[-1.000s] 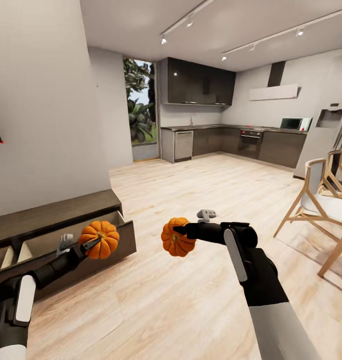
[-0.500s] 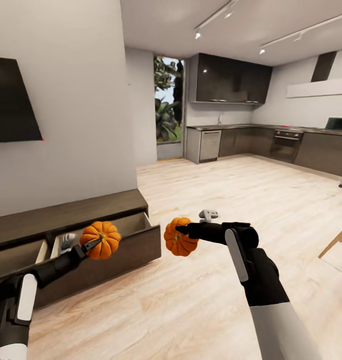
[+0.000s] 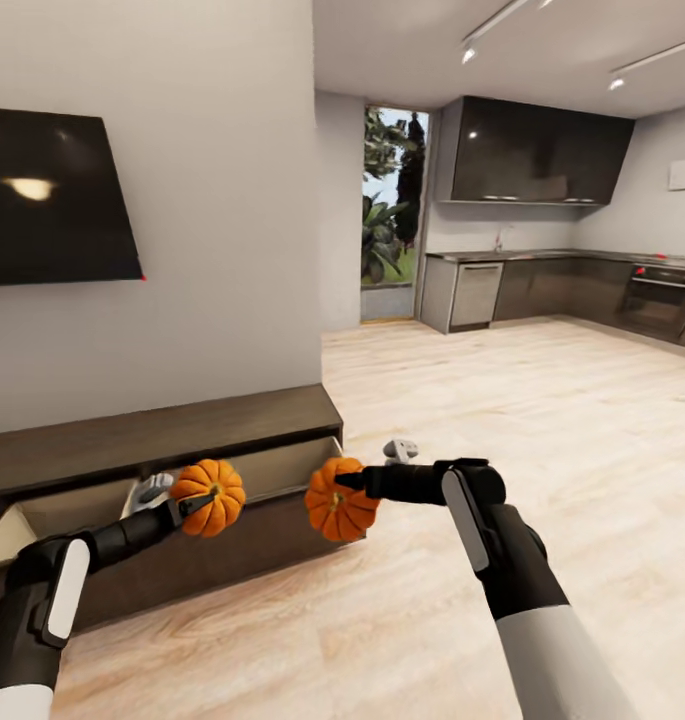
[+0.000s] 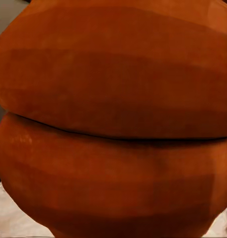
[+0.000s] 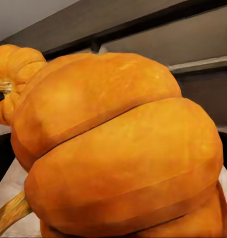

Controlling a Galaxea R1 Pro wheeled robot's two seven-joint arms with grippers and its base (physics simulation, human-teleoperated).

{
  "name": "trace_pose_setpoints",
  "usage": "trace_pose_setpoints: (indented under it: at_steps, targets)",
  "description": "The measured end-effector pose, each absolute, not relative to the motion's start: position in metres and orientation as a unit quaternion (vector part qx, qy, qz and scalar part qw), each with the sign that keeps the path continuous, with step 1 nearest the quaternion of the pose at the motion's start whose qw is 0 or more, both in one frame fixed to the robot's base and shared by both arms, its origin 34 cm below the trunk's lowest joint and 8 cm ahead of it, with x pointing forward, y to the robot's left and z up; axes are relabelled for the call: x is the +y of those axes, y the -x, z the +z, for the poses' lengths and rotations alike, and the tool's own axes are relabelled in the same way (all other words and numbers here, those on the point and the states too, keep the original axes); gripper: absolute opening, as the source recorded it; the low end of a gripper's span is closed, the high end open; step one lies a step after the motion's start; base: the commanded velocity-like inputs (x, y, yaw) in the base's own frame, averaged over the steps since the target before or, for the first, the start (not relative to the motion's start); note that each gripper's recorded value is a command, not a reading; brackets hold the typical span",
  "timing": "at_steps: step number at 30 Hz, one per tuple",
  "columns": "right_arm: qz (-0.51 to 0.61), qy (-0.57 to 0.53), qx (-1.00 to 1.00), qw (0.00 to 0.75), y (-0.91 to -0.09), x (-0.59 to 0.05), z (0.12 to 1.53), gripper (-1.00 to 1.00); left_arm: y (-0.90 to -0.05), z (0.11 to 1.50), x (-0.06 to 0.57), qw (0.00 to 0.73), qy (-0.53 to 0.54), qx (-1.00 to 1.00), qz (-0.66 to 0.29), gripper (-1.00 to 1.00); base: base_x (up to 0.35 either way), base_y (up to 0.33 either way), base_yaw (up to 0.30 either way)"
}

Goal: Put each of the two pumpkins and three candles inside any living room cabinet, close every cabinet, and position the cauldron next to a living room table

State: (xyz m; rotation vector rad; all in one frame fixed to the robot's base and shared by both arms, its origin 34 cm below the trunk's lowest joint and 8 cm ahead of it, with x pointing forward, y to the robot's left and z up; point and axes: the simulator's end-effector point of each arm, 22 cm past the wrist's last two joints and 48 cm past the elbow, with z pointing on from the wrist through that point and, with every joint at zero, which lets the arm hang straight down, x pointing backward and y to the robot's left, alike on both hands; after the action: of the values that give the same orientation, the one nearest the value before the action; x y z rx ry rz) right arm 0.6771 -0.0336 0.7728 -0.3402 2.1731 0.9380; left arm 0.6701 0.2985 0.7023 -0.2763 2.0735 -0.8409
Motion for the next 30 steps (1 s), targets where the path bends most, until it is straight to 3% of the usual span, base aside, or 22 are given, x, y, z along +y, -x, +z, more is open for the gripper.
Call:
trace_pose_setpoints:
  at_steps: [21,30]
  targets:
    - [0.347,0.129,0.848,0.378,-0.687,-0.031,0.753,-1.00,-0.672,0.671,0.282,0.400,0.133,0.838,-0.346,-1.00,0.298,0.187,0.020]
    - [0.339,0.117,0.866,0.348,-0.686,-0.033,0.724,-1.00,-0.668,0.640,0.256,0.372,0.130,0.846,-0.358,-1.00,0.252,-0.049,0.256]
